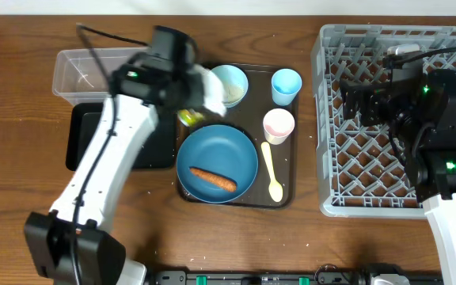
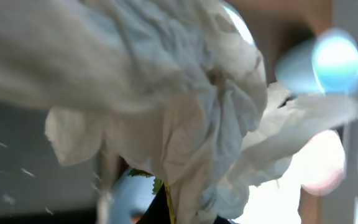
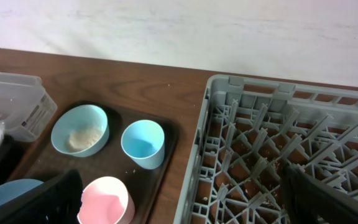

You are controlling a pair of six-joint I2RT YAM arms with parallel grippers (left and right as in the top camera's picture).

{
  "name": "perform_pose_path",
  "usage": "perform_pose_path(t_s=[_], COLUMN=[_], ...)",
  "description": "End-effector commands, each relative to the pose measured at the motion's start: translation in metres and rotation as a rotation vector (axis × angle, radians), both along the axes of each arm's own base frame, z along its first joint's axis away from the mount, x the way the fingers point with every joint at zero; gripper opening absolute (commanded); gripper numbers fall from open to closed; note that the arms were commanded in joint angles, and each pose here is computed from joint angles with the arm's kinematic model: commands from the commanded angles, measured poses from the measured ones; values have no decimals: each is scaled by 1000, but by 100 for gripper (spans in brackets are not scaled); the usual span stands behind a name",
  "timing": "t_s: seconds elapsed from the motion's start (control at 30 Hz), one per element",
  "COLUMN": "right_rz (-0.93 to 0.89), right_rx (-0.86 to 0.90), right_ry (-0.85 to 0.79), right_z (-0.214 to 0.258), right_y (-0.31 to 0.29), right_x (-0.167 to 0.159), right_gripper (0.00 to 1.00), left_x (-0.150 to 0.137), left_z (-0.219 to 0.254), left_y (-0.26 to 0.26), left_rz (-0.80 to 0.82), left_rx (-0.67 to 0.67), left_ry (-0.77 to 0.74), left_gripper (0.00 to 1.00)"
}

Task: Sort waste into correct bins and load items into the dishwasher rack
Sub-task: 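Carry the tissue and wrapper left and drop them into the clear bin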

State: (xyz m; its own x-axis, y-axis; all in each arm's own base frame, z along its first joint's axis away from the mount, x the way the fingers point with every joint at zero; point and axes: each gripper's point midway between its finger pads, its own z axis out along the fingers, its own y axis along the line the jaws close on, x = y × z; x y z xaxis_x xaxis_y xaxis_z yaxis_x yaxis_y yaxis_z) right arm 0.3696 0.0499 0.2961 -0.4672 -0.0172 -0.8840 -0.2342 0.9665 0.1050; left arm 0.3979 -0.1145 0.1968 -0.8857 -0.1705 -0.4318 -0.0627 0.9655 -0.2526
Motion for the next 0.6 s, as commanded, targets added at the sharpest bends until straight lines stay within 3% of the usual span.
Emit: perform_pose_path(t_s=[0.0,0.13,0.27,0.57], right_rz=[6,6,6,6], right_rx=[-5,-5,-5,-5], right_ry=[-25,-23,-22,-21], right_z=[10,10,10,9], right_y=[-1,-1,-1,-1], right_x=[2,2,2,1], right_gripper=[99,99,99,99], left_x=[31,76,101,120], left_z=[2,5,-10,-85], left_y=[57,105,125,146], left_rz=[199,330,375,475], left_rx=[81,91,89,121], left_ry=[-73,-204,-236,-137], left_gripper=[6,6,6,6])
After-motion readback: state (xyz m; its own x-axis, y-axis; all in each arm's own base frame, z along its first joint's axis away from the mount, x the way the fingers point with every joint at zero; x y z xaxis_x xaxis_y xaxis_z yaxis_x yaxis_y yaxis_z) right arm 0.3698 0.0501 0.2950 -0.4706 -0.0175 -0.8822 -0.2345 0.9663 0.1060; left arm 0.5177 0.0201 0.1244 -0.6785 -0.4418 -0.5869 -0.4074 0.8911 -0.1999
